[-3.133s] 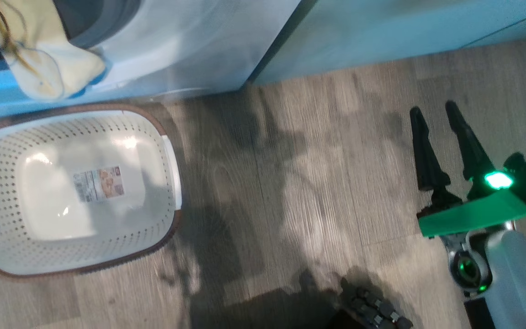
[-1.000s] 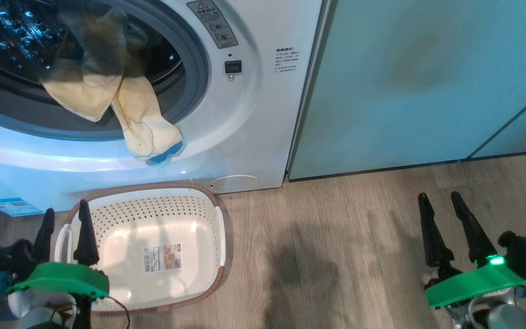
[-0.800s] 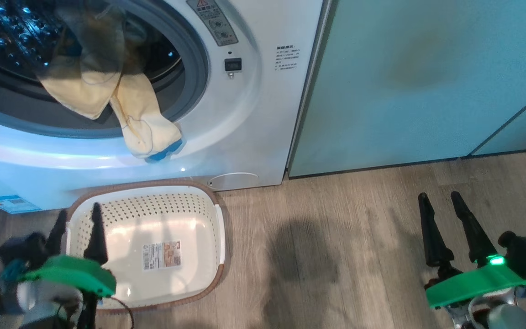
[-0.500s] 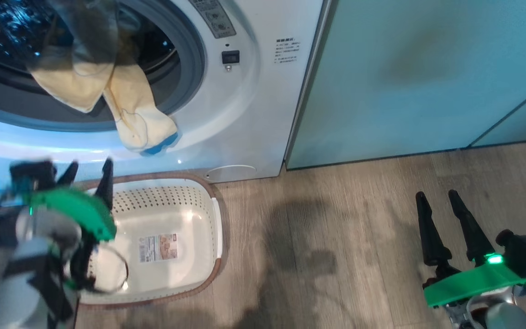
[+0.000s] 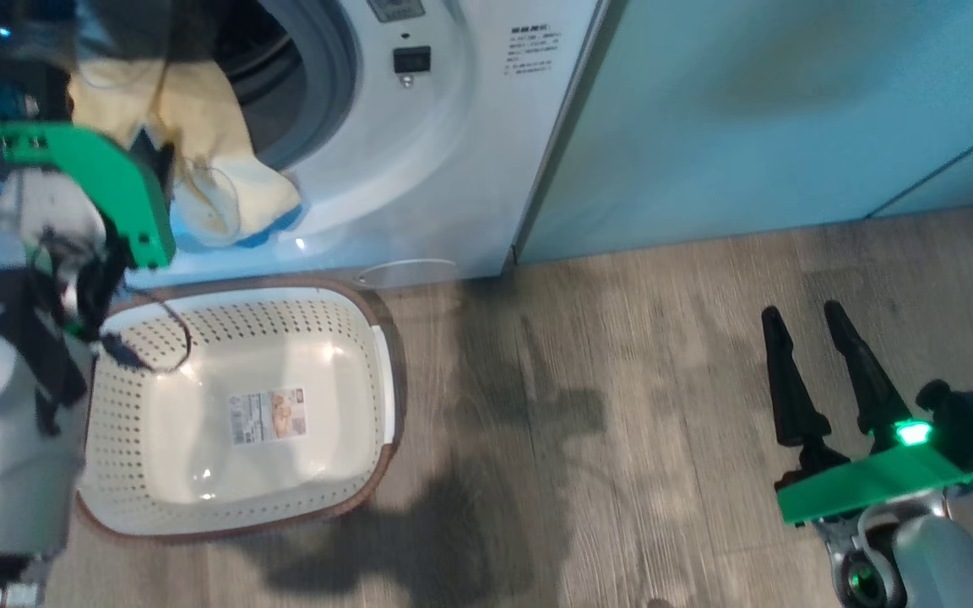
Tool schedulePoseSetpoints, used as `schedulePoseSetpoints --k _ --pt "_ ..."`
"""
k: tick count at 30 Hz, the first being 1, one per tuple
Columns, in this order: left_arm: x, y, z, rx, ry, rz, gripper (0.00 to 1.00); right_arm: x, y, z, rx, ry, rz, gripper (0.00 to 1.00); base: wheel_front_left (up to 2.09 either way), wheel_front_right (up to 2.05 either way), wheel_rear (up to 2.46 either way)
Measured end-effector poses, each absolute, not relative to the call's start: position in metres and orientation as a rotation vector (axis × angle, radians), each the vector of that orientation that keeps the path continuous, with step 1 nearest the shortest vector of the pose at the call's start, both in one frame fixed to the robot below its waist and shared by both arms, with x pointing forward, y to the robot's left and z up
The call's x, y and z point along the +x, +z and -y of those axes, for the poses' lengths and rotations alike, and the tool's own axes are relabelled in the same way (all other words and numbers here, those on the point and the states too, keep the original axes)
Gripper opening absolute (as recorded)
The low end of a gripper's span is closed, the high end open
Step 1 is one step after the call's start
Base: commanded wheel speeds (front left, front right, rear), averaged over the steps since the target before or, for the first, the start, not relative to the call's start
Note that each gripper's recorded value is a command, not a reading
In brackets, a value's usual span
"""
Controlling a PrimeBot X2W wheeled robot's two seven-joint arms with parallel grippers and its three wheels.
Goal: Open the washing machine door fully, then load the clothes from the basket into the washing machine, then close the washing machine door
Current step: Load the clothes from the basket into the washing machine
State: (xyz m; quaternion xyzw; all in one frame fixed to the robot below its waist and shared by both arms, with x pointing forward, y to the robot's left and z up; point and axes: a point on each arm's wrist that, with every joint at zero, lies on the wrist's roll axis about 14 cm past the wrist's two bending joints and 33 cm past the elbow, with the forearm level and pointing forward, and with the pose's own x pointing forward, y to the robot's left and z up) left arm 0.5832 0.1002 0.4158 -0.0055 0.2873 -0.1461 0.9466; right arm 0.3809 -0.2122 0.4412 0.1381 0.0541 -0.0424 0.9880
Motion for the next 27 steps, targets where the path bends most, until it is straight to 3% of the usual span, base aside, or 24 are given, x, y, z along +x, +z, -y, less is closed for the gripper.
schedulePoseSetpoints --k 14,27 --pt "0.637 0.386 -0.090 0.042 -0.289 -0.662 1.00 0.397 0.424 0.221 0.251 -0.107 -0.151 1.00 0.00 0.00 0.00" --pt "0.639 0.343 -0.101 0.058 -0.245 -0.797 1.00 0.397 0.415 0.226 0.256 -0.128 -0.176 1.00 0.00 0.00 0.00"
